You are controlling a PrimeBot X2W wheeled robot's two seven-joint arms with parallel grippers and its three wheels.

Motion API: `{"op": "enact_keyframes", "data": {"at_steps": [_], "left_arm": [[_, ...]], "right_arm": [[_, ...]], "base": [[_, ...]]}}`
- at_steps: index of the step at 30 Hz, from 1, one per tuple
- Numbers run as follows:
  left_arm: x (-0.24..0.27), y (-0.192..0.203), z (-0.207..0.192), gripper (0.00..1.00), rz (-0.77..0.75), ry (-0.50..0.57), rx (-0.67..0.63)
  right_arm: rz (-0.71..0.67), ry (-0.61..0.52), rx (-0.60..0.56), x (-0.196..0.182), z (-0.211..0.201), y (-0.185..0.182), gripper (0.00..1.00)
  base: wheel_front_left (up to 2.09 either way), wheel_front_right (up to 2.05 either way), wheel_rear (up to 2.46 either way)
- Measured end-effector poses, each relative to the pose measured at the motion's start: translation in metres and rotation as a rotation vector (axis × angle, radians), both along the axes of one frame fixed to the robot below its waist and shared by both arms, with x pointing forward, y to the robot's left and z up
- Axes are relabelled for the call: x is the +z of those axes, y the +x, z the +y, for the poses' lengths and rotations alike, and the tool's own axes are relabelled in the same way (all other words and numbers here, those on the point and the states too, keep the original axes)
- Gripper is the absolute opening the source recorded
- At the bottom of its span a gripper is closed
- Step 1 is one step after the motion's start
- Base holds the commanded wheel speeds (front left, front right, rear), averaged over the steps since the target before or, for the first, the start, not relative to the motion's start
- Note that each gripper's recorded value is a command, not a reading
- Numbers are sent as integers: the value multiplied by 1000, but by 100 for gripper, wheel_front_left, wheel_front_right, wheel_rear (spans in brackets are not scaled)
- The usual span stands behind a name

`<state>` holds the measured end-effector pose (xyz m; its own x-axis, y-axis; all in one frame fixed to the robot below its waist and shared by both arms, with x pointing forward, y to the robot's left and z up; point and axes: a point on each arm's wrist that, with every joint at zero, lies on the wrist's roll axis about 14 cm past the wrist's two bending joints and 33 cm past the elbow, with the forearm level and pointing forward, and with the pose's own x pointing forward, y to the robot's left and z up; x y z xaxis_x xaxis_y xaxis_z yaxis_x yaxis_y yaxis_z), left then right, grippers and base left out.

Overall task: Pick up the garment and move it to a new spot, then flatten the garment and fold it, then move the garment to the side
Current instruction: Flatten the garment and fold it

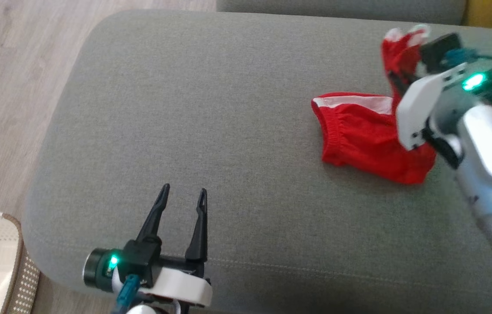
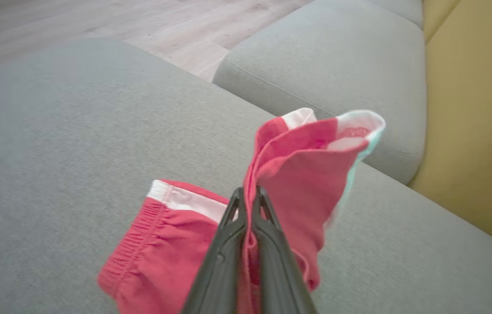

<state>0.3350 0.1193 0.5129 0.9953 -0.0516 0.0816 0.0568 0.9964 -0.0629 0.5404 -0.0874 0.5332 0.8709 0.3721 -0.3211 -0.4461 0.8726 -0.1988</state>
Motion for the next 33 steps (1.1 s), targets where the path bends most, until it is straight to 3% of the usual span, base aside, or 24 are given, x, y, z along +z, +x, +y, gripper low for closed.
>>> {"op": "enact_keyframes", "data": {"at_steps": [13, 14, 15, 16, 23, 28, 33], "left_arm": [[-5, 0, 6, 100, 19, -7, 26], [-6, 0, 6, 100, 21, -8, 27], [-6, 0, 6, 100, 24, -8, 27], [-7, 1, 6, 100, 25, -9, 25], [-5, 3, 6, 100, 19, -10, 24], [-1, 6, 4, 100, 5, -10, 18], [6, 11, 2, 100, -22, -11, 16]], "right_arm": [[114, 49, 151, -36, 75, -29, 3], [122, 50, 153, -39, 76, -30, 32], [127, 58, 153, -40, 77, -30, 82], [128, 71, 151, -39, 78, -30, 100], [-2, 241, 114, 2, 72, -21, 100], [-193, 290, 11, 37, 16, -17, 100], [-280, 327, -98, 36, -31, -41, 100]], "base": [[0, 0, 0], [0, 0, 0], [0, 0, 0], [0, 0, 0], [0, 0, 0], [0, 0, 0], [0, 0, 0]]}}
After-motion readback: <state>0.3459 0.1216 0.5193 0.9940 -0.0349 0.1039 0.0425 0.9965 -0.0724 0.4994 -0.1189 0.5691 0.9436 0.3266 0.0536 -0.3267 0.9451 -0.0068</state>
